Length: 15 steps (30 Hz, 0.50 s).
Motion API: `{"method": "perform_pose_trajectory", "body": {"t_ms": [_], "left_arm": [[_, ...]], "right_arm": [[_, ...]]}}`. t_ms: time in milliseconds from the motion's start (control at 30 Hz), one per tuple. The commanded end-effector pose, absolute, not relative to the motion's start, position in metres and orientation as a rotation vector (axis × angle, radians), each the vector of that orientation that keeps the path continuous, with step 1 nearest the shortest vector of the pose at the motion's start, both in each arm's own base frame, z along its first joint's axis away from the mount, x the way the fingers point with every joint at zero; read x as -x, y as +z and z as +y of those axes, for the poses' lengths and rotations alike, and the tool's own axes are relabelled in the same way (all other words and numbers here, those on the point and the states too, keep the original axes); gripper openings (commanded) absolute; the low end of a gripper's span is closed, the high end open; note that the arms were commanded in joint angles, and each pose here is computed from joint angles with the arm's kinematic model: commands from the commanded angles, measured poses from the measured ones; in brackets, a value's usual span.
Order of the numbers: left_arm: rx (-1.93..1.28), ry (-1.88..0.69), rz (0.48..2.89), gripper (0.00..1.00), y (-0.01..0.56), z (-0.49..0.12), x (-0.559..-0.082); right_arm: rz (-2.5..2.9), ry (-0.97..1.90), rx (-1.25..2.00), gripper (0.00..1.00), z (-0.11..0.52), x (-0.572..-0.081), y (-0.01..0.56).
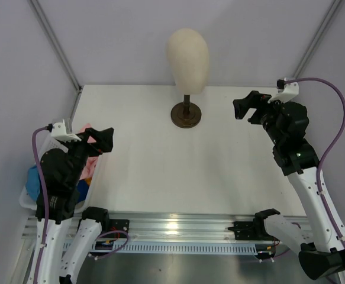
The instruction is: Stack the hats
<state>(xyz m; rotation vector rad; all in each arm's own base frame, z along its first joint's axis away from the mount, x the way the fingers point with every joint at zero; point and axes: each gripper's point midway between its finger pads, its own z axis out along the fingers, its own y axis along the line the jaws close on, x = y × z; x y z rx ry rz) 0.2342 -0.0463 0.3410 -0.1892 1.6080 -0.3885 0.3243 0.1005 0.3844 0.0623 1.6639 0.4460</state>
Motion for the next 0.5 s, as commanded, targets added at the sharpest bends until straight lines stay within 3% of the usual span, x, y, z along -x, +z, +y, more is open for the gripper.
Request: {"method": "perform_pose_trajectory", "body": {"t_ms": [0,200,333,467], "left_arm": [[0.205,-0.374,1.579,1.0,0.345,-0.042,-0.241],[0.25,-0.527,1.631,1.0,0.34,-0.062,-0.245],[0.472,-0.82,1.623,0.99,0.339,-0.085,-0.261],[0.594,-1.002,1.593,1.0,0.321,-0.102,-0.301]], "right_arm": [[1.643,0.459,-0.042,0.99,0.104,-0.326,0.395],[1.684,0.414,-0.178,0.99,0.09,-0.343,0.378],[1.638,0.657,-0.358,0.99,0.089,-0.372,0.379],[1.701,0.889,-0.462,0.99,0.089,-0.425,0.334]]}}
